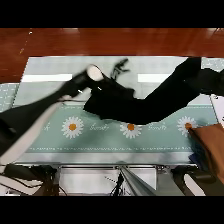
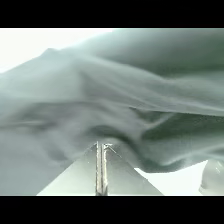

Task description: Fold the shirts.

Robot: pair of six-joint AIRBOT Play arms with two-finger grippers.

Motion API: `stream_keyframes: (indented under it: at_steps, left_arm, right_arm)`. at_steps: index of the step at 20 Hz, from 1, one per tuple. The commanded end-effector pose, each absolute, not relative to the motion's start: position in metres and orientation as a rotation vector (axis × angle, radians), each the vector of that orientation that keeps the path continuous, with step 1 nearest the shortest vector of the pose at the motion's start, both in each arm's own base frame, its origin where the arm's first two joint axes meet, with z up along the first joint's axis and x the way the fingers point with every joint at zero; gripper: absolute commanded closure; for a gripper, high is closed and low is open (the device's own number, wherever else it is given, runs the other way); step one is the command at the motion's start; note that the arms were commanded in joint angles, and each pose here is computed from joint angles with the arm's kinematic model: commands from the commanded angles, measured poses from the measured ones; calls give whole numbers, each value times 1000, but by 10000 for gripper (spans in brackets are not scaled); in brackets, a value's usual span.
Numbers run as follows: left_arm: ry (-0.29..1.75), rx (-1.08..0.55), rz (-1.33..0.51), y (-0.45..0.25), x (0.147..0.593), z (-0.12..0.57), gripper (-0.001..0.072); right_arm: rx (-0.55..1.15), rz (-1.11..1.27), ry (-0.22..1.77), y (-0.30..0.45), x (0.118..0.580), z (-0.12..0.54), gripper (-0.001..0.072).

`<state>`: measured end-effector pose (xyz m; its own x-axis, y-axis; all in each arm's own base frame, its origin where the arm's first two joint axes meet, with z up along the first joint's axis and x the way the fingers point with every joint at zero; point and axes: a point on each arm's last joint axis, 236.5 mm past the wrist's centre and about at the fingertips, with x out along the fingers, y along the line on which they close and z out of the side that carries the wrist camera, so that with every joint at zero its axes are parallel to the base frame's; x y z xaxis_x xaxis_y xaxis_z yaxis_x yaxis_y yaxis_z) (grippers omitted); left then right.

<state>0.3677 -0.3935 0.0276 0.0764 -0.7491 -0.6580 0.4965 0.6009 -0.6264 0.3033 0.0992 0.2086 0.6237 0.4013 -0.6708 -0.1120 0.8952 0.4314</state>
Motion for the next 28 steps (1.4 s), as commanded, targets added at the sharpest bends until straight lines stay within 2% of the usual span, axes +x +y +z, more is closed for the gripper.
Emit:
stream_keyframes:
  at_steps: [1,4,9,14,18,19,21,22,23,26,28]
  left_arm:
    - [991,-202,-732,-278,428,92,686]
    - [822,-180,-542,-168,445,167,686]
    - [688,-126,-276,-42,406,241,686]
    - [640,-111,-236,-26,357,277,685]
    - [652,-105,-286,-44,339,282,685]
    - [659,-101,-299,-48,339,281,685]
    - [672,-101,-312,-52,340,275,685]
    - [679,-103,-315,-53,342,271,685]
    - [688,-109,-313,-53,343,265,685]
    - [731,-124,-311,-52,345,245,684]
    - [749,-130,-309,-52,346,236,684]
  right_arm:
    - [384,356,859,112,328,198,679]
    - [362,422,868,152,354,178,679]
    - [398,516,970,253,376,114,678]
    - [467,557,1000,338,390,46,678]
    - [676,532,1005,383,398,17,676]
    - [715,527,999,391,398,15,621]
    - [719,543,985,401,394,16,358]
    - [705,555,982,402,393,18,262]
    - [682,572,978,399,392,23,217]
    - [553,638,990,365,388,47,216]
    - [388,617,1029,310,384,56,217]
